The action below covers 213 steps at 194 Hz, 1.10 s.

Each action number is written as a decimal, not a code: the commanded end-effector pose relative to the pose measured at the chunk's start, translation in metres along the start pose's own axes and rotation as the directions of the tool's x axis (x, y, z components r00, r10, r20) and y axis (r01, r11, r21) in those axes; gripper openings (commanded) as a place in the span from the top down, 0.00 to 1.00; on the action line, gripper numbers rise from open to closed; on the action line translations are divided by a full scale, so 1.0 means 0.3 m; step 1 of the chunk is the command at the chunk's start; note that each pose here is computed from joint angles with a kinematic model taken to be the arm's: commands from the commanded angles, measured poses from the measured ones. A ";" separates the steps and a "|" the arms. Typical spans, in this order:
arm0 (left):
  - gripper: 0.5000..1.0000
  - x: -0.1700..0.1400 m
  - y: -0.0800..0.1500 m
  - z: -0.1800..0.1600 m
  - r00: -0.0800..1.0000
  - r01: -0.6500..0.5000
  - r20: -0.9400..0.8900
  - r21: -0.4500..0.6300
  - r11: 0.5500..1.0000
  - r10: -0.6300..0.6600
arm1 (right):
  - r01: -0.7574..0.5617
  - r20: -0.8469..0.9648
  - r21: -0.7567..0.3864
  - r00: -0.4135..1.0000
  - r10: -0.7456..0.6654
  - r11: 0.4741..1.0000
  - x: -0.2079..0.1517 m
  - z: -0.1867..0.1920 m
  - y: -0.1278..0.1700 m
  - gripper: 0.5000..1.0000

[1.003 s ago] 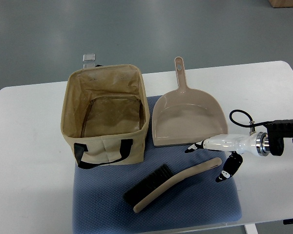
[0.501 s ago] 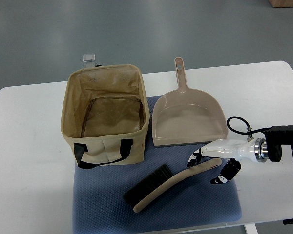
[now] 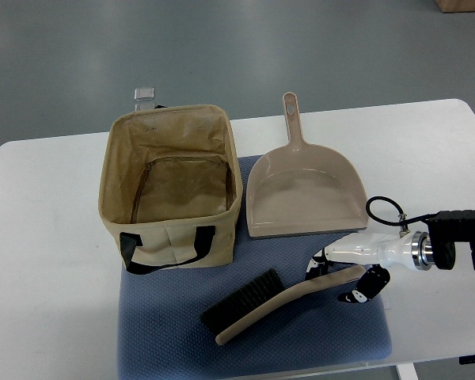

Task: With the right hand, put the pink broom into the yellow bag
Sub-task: 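Close the right hand fingers around the brush handle, then lift the brush with the right hand up over the fabric bag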

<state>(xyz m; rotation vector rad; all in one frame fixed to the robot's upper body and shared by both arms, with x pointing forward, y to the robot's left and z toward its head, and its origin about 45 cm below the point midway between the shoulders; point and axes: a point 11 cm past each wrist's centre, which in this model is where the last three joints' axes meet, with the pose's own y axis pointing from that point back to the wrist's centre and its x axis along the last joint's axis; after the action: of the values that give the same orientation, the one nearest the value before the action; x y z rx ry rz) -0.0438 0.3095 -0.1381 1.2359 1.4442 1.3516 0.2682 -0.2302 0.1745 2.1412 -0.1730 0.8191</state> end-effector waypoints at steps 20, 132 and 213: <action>0.00 0.000 0.000 0.000 1.000 0.000 0.000 0.000 1.000 0.000 | 0.006 -0.003 0.005 1.000 -0.006 1.000 -0.013 -0.005 -0.014 0.66; 0.00 0.001 0.000 -0.003 1.000 0.000 0.001 0.002 1.000 0.000 | -0.060 -0.023 0.002 0.998 0.060 0.998 0.068 0.004 0.018 1.00; 0.00 -0.007 0.000 -0.002 1.000 0.005 0.006 0.001 1.000 -0.005 | -0.313 -0.036 0.015 0.949 0.313 0.950 0.387 -0.012 0.181 1.00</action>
<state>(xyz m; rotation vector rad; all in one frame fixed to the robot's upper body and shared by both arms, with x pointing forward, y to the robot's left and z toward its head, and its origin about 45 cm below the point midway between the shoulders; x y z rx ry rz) -0.0440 0.3084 -0.1381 1.2373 1.4430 1.3450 0.3267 -0.2417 0.2599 2.1278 -0.4405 1.0202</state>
